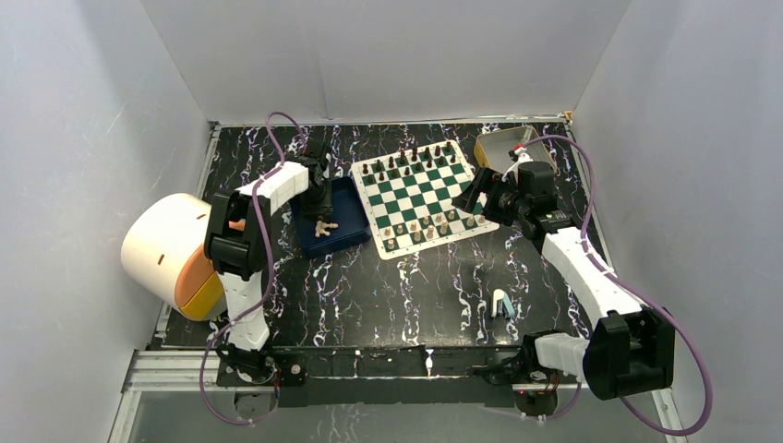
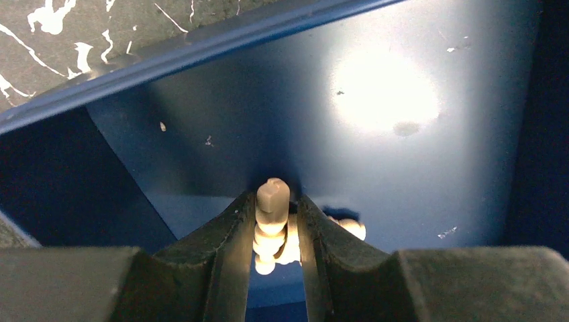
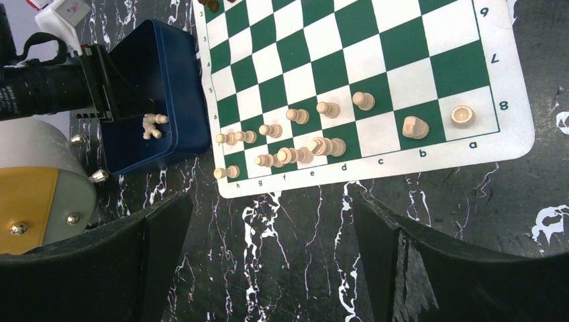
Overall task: Set up the chess pieces on the board
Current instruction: Pick up the chess piece from the storage box.
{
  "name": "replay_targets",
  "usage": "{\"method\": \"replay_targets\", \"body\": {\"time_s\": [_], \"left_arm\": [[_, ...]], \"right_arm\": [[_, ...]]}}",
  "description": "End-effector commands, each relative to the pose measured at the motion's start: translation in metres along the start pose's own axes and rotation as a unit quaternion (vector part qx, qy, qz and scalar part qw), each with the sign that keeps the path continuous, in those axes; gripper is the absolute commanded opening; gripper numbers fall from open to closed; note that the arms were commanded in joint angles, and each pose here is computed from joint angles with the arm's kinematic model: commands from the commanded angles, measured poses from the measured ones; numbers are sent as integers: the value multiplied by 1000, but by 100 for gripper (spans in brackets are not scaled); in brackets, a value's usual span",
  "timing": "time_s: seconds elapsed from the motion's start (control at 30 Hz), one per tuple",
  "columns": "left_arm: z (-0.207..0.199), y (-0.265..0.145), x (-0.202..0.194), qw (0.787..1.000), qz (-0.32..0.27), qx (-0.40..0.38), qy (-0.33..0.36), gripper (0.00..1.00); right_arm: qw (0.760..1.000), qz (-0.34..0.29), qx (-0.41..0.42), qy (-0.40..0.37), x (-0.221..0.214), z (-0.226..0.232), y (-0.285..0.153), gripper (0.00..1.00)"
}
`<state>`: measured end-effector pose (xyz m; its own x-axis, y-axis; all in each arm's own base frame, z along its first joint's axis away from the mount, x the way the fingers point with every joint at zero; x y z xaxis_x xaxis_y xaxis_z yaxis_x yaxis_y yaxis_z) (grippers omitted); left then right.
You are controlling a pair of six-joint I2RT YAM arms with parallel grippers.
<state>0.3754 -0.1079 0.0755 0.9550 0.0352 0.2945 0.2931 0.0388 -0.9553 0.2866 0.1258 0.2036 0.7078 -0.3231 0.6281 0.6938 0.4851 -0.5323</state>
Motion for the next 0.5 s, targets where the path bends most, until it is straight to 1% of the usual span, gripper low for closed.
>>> {"method": "replay_targets", "body": {"time_s": [0.0, 0.1, 0.27, 0.47], "left_arm": [[0, 0, 2, 1000, -4, 8, 9, 28], [-1, 2, 2, 1000, -5, 9, 10, 26], [-1, 2, 3, 1000, -6, 8, 12, 18], [-2, -9, 14, 1000, -28, 5, 11, 10]], "right_arm": [[1000, -15, 18, -7, 12, 10, -1, 99], [1000, -16, 18, -7, 12, 10, -1, 99], [1000, -14, 18, -6, 11, 10, 0, 99], [1000, -11, 25, -10, 10, 15, 1, 99]]}}
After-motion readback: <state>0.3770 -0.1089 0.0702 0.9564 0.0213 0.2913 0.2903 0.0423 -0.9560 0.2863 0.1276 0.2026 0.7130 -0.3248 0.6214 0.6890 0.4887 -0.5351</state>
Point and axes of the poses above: each gripper's point midway between its finger pads, its own y axis out along the fingers, its own z axis along the line the jaws close on, x = y × z, the point moved 5 cm from there along -y, back along the fingers, and after that the axes turned 1 degree about -y, right-handed, at the moved point
